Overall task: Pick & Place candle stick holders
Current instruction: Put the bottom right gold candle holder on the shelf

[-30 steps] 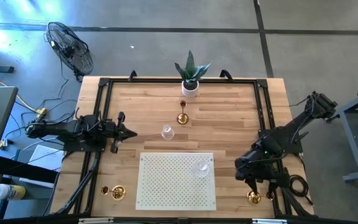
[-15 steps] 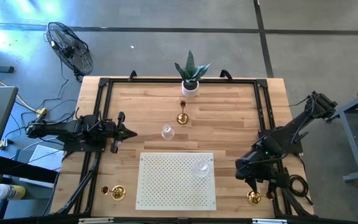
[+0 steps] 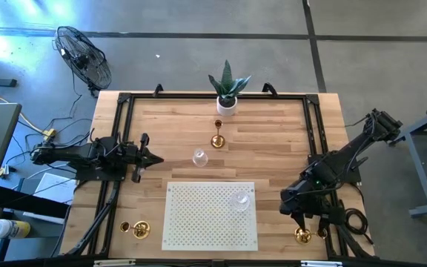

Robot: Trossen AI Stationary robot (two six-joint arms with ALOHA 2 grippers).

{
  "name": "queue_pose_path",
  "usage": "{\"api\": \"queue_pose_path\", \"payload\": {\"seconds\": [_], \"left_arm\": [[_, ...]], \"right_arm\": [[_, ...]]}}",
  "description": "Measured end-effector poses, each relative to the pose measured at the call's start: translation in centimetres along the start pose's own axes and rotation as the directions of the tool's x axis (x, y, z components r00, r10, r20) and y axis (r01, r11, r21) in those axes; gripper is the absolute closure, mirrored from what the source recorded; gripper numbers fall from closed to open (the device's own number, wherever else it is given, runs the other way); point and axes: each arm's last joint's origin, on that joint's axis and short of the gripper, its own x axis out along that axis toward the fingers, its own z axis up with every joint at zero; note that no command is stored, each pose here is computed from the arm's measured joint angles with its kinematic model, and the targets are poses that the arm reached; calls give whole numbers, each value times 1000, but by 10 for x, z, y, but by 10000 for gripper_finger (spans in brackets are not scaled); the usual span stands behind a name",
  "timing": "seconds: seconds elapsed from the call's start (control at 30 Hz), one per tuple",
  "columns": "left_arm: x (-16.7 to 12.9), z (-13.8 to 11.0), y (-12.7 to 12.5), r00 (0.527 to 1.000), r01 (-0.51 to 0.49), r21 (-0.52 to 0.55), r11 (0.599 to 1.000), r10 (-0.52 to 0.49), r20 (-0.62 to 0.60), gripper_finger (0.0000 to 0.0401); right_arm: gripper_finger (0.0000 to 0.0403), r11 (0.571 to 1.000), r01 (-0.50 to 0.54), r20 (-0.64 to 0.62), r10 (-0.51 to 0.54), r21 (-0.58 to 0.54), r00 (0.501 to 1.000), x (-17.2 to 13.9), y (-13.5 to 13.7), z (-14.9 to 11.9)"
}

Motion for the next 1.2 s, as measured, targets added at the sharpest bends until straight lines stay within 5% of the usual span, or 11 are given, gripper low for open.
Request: {"api": "queue_pose_path", "payload": {"seconds": [1.2], "left_arm": [[0,0,0,1000,0,0,1000,0,0,400]], "right_arm": [[189,996,-86,30,87,-29,996,1,-6,1]]}}
